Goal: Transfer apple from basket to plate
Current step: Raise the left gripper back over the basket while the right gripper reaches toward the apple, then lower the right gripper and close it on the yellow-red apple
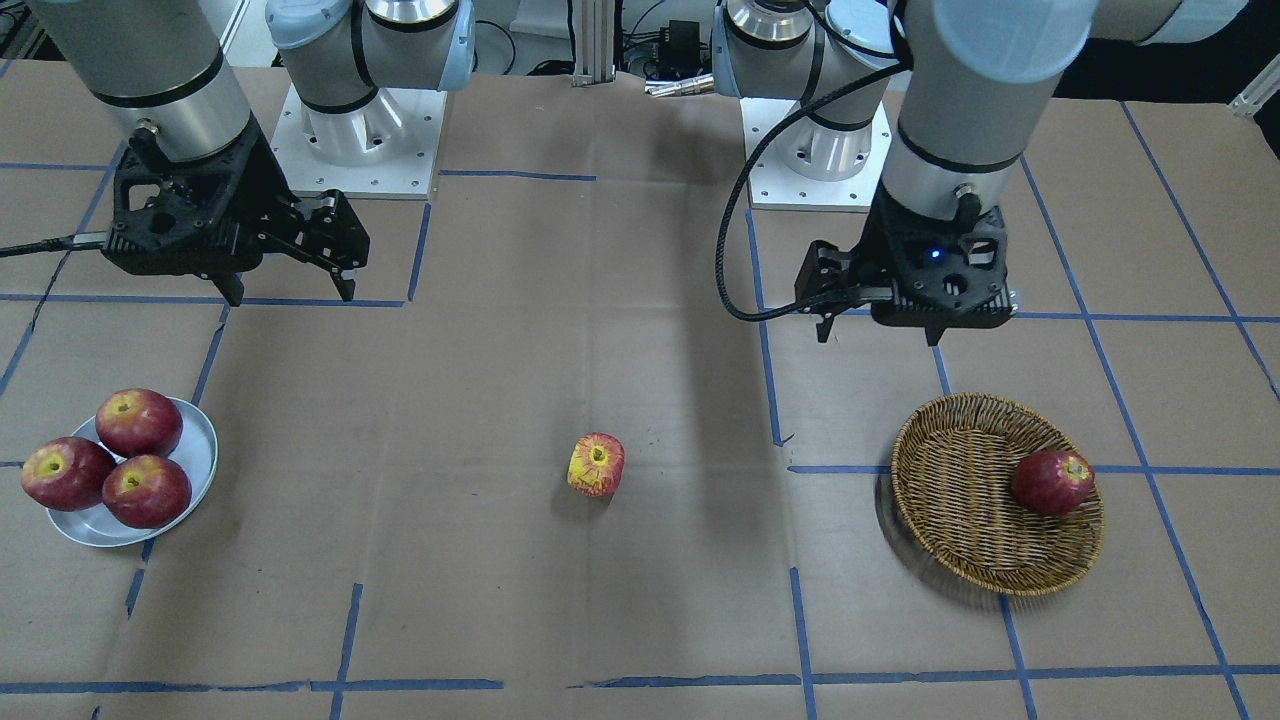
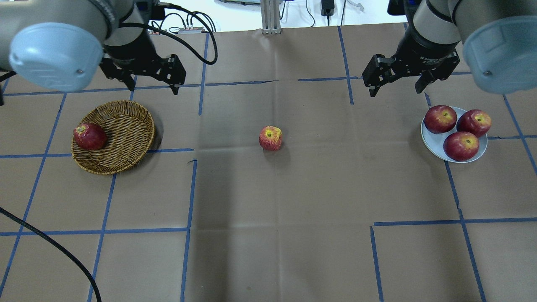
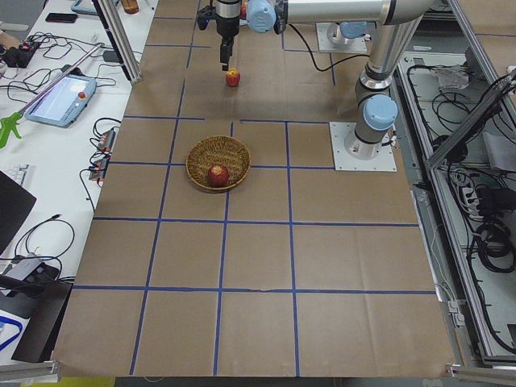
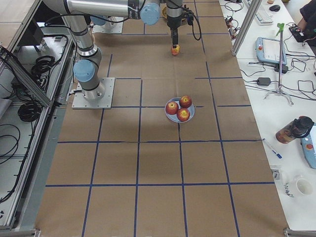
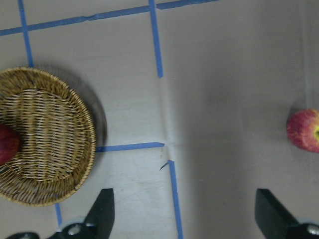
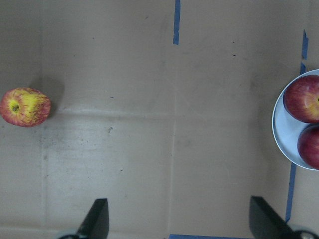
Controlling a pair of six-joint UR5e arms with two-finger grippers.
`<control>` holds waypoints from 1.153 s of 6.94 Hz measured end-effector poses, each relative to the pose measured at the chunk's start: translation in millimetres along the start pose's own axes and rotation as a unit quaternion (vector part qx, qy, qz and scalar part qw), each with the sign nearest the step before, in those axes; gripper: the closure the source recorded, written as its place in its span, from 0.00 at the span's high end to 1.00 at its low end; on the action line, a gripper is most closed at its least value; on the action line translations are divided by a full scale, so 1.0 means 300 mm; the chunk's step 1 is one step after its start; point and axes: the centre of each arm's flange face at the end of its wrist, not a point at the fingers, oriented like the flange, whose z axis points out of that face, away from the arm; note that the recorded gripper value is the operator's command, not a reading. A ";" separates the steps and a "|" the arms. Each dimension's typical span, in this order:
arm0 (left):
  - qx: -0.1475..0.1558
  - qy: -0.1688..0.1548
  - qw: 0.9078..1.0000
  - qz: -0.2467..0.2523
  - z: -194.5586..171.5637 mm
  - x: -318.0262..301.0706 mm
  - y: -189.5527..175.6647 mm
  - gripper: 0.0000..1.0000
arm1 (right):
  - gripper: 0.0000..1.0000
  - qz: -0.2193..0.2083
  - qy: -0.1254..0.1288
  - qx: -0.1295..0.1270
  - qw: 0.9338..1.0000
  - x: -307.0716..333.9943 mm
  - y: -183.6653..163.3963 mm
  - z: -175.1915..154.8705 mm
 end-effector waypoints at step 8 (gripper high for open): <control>-0.024 0.024 0.999 -0.003 -0.084 -0.065 0.087 0.99 | 1.00 0.038 0.014 0.031 0.999 -0.780 -0.163 0.632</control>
